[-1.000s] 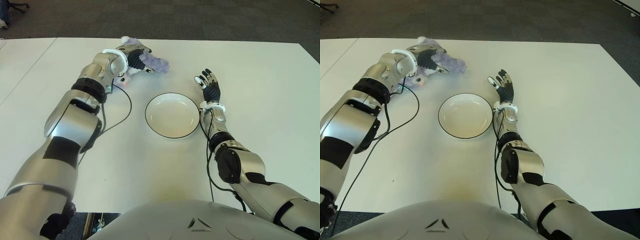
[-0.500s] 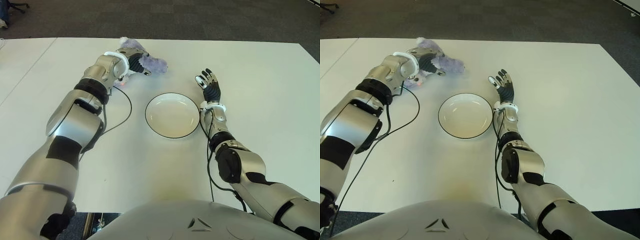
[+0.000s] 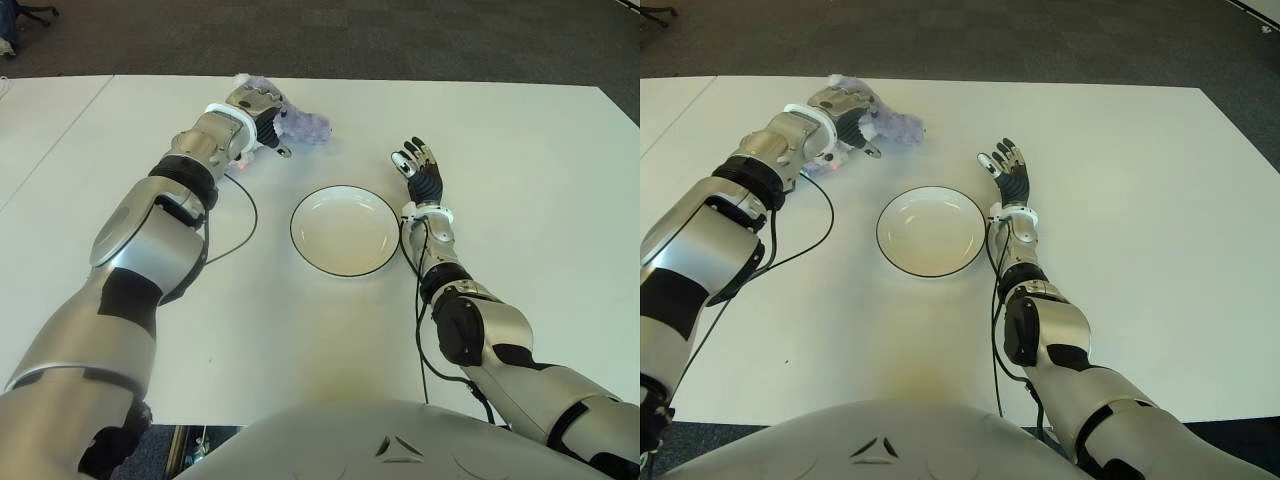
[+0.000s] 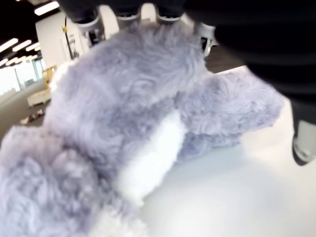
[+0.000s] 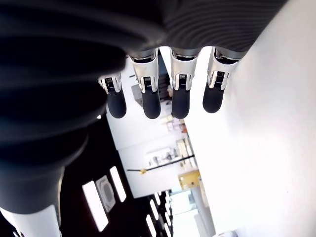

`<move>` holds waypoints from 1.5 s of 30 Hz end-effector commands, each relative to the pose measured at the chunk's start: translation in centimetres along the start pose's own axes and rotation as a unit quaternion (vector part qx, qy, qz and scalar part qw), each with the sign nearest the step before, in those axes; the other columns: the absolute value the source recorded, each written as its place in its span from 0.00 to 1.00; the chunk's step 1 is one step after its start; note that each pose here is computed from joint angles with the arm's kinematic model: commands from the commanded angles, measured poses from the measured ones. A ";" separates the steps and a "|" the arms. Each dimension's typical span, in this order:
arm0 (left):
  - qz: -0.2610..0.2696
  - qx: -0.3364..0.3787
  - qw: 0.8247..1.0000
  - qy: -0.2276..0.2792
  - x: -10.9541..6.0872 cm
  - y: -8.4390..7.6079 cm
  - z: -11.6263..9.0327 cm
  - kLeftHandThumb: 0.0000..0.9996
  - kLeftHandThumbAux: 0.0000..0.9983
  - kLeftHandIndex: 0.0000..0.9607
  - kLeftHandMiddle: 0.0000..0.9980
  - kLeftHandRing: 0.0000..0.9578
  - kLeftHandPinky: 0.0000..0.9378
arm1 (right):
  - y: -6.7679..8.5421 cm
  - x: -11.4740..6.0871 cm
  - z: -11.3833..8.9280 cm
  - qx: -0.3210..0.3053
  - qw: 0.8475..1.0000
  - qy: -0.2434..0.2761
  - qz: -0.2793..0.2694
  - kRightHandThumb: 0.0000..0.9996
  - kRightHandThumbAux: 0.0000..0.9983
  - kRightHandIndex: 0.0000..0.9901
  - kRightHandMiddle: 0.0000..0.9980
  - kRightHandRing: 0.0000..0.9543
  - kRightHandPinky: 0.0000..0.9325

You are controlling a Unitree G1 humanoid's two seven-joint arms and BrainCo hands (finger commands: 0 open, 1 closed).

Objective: Put the doll into the plate.

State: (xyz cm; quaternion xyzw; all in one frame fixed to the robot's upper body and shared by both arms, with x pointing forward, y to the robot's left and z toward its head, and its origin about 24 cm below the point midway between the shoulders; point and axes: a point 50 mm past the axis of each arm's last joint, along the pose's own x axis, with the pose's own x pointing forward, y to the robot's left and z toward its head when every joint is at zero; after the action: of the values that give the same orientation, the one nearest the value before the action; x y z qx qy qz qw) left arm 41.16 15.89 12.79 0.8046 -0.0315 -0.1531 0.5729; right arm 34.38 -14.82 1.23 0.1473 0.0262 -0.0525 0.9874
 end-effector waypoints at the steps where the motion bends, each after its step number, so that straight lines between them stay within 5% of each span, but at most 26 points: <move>1: -0.004 0.109 0.993 0.043 -0.6 -2.5 -1.5 0.03 0.48 0.19 0.00 0.00 0.00 | -3.7 -6.4 -8.9 0.025 0.975 0.209 -0.077 0.00 0.75 0.13 0.13 0.11 0.12; 4: 0.010 0.189 0.981 0.049 -0.9 -3.4 -1.8 0.06 0.48 0.21 0.00 0.00 0.00 | -3.8 -6.4 -8.9 0.024 0.975 0.209 -0.078 0.00 0.76 0.13 0.13 0.11 0.11; 6: 0.034 0.231 0.971 0.046 -1.1 -3.5 -1.9 0.25 0.45 0.23 0.00 0.00 0.00 | -3.8 -6.4 -8.9 0.027 0.974 0.209 -0.078 0.00 0.76 0.13 0.13 0.11 0.11; 11: 0.079 0.285 0.954 0.038 -1.4 -3.4 -2.2 0.35 0.48 0.28 0.00 0.00 0.00 | -3.9 -6.5 -8.9 0.028 0.975 0.208 -0.077 0.00 0.77 0.13 0.13 0.11 0.12; 12: 0.097 0.298 0.949 0.036 -1.6 -3.2 -2.5 0.61 0.64 0.40 0.12 0.15 0.22 | -3.9 -6.5 -8.9 0.029 0.975 0.208 -0.077 0.00 0.78 0.13 0.13 0.11 0.12; 14: 0.121 0.312 0.942 0.034 -1.8 -2.9 -2.9 0.69 0.69 0.43 0.20 0.24 0.33 | -3.9 -6.5 -9.0 0.030 0.975 0.208 -0.076 0.00 0.78 0.13 0.13 0.11 0.12; 38: 0.179 0.410 0.894 -0.005 -2.2 -1.9 -3.4 0.74 0.70 0.44 0.20 0.35 0.45 | -4.3 -6.4 -8.8 0.024 0.975 0.210 -0.065 0.00 0.81 0.12 0.12 0.11 0.12; 39: 0.179 0.410 0.894 -0.004 -2.2 -1.9 -3.4 0.93 0.69 0.45 0.21 0.36 0.47 | -4.3 -6.4 -8.8 0.024 0.975 0.210 -0.066 0.00 0.80 0.12 0.12 0.11 0.12; 43: 0.169 0.383 0.908 0.009 -2.0 -1.5 -3.6 1.00 0.69 0.45 0.28 0.38 0.51 | -4.3 -6.4 -8.8 0.026 0.975 0.210 -0.067 0.00 0.79 0.13 0.13 0.11 0.12; 45: 0.164 0.377 0.911 0.011 -2.0 -1.3 -3.7 1.00 0.67 0.36 0.41 0.51 0.61 | -4.3 -6.4 -8.8 0.027 0.975 0.211 -0.068 0.00 0.79 0.13 0.13 0.11 0.12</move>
State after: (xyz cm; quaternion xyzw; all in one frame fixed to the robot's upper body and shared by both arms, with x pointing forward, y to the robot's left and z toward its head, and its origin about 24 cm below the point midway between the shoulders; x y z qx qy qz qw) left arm 39.89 19.97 12.61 0.9440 -0.2284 -0.0175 0.2376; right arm 34.42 -15.42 1.29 0.1409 0.0243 -0.0417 0.9889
